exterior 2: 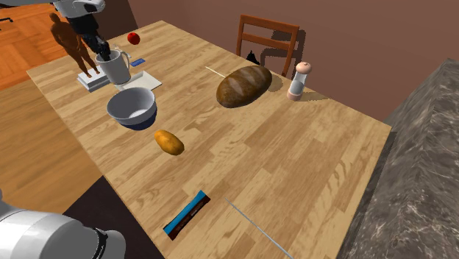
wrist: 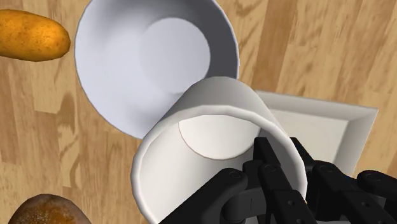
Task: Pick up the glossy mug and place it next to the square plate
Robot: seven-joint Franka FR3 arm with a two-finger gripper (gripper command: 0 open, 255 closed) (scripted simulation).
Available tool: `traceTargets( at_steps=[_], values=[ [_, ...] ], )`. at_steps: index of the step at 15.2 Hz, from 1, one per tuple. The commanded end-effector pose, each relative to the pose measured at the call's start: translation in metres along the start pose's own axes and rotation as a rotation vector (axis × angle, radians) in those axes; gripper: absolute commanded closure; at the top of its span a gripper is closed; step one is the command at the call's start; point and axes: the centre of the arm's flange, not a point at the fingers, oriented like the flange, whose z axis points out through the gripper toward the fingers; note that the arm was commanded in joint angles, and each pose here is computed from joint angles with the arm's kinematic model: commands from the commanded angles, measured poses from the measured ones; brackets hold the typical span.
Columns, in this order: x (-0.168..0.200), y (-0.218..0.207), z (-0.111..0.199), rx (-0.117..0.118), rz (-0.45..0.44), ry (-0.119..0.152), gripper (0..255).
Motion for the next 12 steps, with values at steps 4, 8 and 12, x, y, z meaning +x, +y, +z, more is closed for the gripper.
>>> traceTargets(
  at_steps=[4,8,12],
  values=[
    [-0.019,-0.063,-0.005,0.0,0.002,0.0,255],
    [-0.034,-0.113,-0.008,0.0,0.002,0.0,255],
    [-0.05,-0.164,-0.011,0.0,0.002,0.0,255]
  ],
)
